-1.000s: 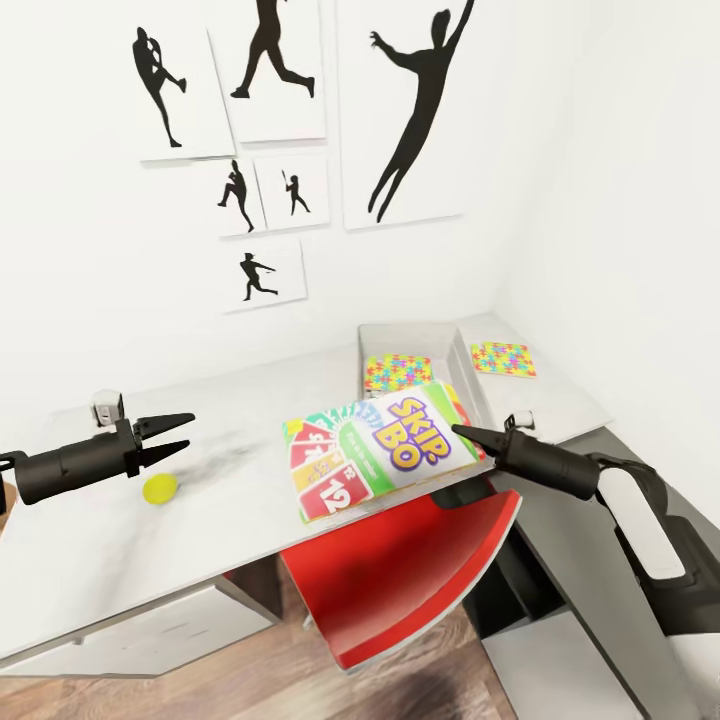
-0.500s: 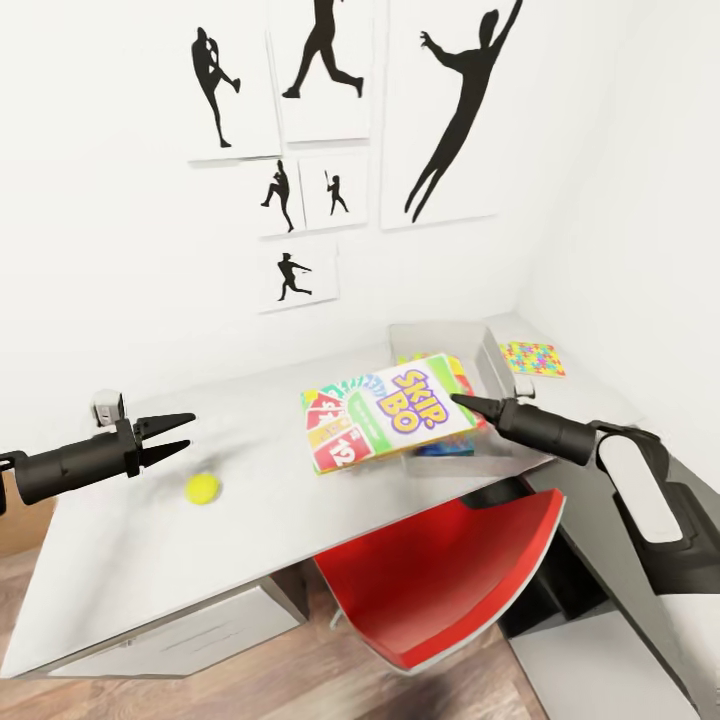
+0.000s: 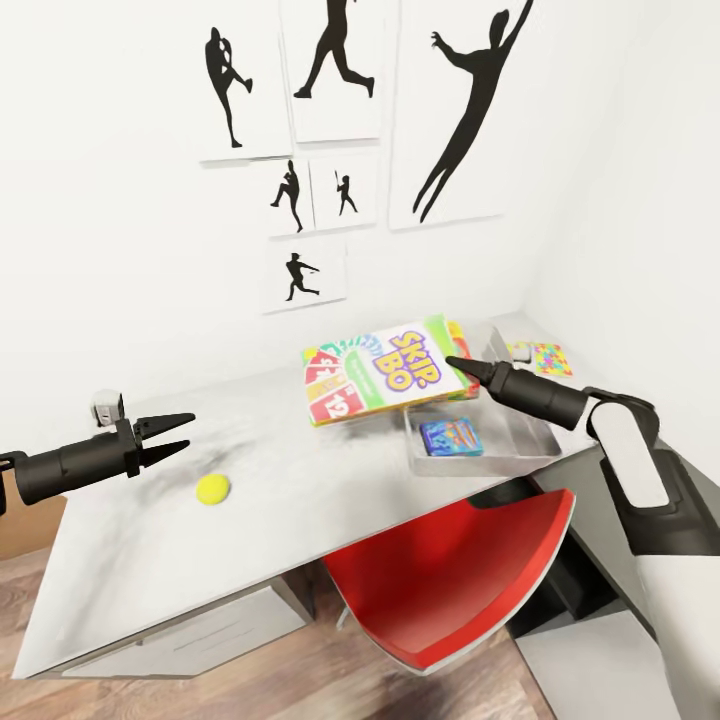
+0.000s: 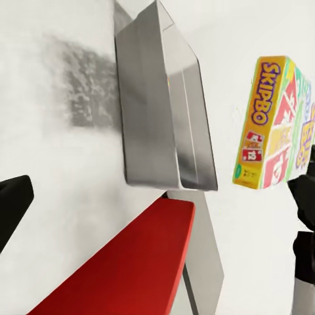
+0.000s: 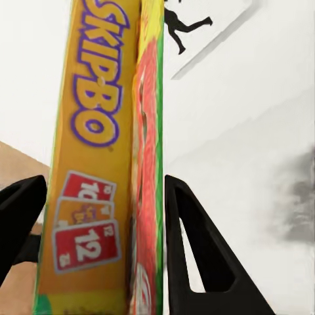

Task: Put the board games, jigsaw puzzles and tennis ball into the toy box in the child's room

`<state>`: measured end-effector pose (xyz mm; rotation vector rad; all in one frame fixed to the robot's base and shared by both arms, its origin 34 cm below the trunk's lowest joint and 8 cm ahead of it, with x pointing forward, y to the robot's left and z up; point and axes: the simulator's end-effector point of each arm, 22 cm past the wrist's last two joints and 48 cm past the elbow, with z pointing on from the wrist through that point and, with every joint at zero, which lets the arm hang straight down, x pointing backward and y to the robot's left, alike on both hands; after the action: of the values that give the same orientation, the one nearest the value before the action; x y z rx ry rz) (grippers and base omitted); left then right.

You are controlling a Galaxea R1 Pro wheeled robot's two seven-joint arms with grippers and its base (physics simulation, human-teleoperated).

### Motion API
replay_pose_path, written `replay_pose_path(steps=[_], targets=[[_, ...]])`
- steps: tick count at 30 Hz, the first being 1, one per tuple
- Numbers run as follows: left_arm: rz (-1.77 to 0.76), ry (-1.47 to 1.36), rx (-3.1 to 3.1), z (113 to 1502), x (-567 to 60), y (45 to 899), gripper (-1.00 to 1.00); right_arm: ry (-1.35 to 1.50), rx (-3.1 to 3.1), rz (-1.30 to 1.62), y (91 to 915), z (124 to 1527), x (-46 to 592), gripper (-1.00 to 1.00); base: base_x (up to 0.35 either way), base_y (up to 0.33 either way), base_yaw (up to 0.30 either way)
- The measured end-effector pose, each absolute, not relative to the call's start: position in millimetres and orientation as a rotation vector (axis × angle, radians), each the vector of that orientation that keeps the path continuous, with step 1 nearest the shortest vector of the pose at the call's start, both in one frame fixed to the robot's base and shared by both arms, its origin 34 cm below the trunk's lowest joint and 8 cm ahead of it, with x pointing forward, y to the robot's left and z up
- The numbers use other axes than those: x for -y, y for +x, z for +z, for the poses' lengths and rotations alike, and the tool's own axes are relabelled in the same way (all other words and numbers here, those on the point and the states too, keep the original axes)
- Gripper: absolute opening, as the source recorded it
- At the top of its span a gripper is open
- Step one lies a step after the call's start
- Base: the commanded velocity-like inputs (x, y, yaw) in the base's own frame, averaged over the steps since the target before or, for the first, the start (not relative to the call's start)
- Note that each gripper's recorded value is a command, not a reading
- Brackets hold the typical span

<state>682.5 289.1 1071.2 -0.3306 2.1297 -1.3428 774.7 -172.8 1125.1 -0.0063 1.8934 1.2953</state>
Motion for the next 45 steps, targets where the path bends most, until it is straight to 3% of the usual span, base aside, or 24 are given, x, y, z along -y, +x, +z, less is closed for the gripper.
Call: replay_pose_path(steps=[5, 11, 22, 45], targets=[[-1.343, -0.331, -2.13, 1071, -289, 682, 1.0, 0.049, -1.889, 1.169, 802, 1138, 194, -1.0, 0.0, 0.006, 0.0], [-1.342, -0.331, -2.13, 1071, -289, 683, 1.0, 0.356, -1.822, 0.831, 854, 1139, 272, -1.0, 0.0, 0.002, 0.0], [-1.341, -0.333, -2.131, 1071, -290, 683, 1.0, 0.801, -1.823, 0.491, 860, 1104, 364, -1.0, 0.0, 0.0, 0.0], [-1.34, -0.334, -2.131, 1071, -290, 683, 1.0, 1.04, -1.682, 0.392, 854, 1105, 407, -1.0, 0.0, 0.0, 0.0]])
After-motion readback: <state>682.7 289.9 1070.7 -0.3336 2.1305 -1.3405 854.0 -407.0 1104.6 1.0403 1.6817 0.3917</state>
